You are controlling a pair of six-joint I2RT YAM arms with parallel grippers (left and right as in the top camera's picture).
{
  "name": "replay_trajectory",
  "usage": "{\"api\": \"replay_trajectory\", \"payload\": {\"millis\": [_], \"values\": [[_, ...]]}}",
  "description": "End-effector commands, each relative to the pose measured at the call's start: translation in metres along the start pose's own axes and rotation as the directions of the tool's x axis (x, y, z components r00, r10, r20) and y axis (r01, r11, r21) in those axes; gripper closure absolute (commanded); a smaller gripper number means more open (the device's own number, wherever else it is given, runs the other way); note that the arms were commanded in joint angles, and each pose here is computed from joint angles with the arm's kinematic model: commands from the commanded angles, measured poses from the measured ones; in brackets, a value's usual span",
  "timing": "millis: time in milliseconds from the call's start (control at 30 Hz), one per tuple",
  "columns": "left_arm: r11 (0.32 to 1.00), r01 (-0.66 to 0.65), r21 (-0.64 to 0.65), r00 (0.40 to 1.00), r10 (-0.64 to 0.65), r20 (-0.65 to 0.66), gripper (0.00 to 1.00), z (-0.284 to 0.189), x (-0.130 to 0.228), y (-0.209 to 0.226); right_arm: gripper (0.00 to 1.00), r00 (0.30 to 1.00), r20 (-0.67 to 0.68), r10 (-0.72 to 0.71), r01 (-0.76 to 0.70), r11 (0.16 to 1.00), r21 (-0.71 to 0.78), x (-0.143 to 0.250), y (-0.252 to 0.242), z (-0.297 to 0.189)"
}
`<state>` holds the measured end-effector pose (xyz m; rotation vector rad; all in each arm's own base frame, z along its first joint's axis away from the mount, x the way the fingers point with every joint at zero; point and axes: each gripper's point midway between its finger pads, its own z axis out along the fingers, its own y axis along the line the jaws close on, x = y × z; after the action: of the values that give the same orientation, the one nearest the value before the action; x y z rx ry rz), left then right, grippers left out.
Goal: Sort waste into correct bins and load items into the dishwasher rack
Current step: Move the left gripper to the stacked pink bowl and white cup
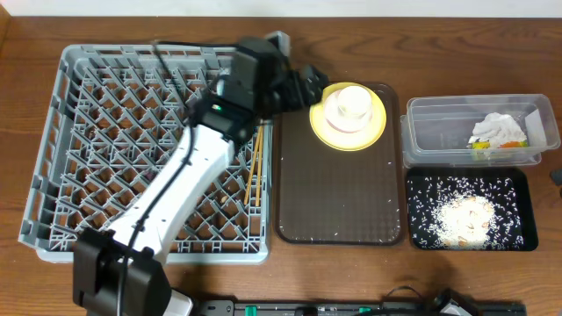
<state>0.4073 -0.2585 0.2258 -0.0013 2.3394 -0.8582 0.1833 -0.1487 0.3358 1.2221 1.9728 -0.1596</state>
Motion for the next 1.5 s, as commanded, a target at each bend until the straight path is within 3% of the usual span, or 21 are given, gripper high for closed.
{"api": "replay_trajectory", "payload": {"millis": [0, 133, 267, 467, 767, 900, 967, 1467], "values": [[0.98, -0.175, -0.095, 0.984, 0.178, 0.027, 0.1, 0.007, 0.004, -0.003, 0.01, 1.0, 0.004, 0.023, -0.023, 1.0, 0.009, -0.001, -0.003, 0.0], [0.955, -0.265, -0.134, 0.964, 0.264, -0.021, 0.1, 0.012, 0.032, -0.017, 0.01, 1.0, 0.005, 0.023, -0.023, 1.0, 0.008, -0.001, -0.003, 0.0], [0.906, -0.324, -0.271, 0.946, 0.312, -0.086, 0.1, 0.013, 0.059, -0.001, 0.01, 1.0, 0.005, 0.023, -0.023, 1.0, 0.008, -0.001, -0.003, 0.0], [0.885, -0.36, -0.297, 0.93, 0.315, -0.188, 0.14, 0.036, 0.094, 0.016, 0.01, 1.0, 0.004, 0.023, -0.023, 1.0, 0.009, -0.001, -0.003, 0.0], [0.873, -0.379, -0.308, 0.903, 0.276, -0.33, 0.73, 0.074, 0.135, 0.048, 0.02, 1.0, 0.005, 0.023, -0.023, 1.0, 0.008, -0.001, -0.003, 0.0], [0.868, -0.383, -0.315, 0.898, 0.27, -0.346, 0.81, 0.082, 0.141, 0.055, 0.01, 1.0, 0.005, 0.023, -0.023, 1.0, 0.008, -0.001, -0.003, 0.0], [0.87, -0.382, -0.312, 0.9, 0.273, -0.339, 0.9, 0.087, 0.141, 0.055, 0.01, 1.0, 0.004, 0.023, -0.023, 1.0, 0.009, -0.001, -0.003, 0.0], [0.881, -0.37, -0.294, 0.914, 0.288, -0.288, 0.93, 0.128, 0.145, 0.062, 0.01, 1.0, -0.006, 0.022, -0.022, 1.0, 0.014, 0.001, -0.004, 0.0]]}}
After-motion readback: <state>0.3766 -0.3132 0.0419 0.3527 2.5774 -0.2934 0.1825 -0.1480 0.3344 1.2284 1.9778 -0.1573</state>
